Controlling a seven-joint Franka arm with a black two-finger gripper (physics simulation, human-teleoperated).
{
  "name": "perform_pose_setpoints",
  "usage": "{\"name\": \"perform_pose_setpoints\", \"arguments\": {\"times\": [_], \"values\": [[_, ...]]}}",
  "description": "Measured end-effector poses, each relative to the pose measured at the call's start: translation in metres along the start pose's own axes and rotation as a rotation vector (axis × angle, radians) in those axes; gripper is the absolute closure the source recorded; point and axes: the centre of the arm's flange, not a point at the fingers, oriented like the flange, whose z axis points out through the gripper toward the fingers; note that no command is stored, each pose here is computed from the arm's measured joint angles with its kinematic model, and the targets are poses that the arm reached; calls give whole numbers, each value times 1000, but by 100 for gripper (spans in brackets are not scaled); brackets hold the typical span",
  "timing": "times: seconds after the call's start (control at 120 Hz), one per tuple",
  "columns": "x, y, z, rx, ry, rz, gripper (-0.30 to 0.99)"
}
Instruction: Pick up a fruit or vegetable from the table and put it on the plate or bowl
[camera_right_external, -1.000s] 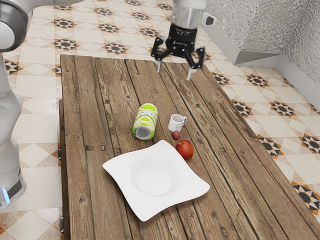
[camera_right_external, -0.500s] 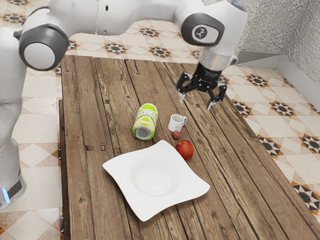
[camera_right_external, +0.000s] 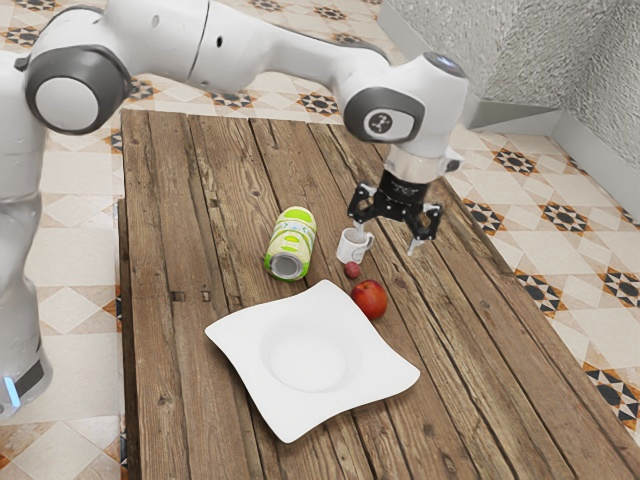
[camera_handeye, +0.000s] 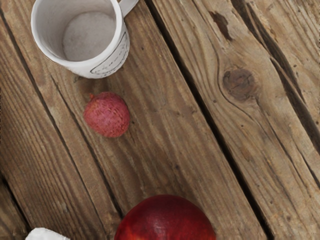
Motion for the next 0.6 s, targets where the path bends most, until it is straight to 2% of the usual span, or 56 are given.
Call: {"name": "perform_pose_setpoints", "arguments": {"times": [0.183,0.35,0.6], "values": [[-20,-6,11,-26,4,62,0],[-52,5,20,-36,7,221,0],[-42,-6,44,-24,1,327,0]]}}
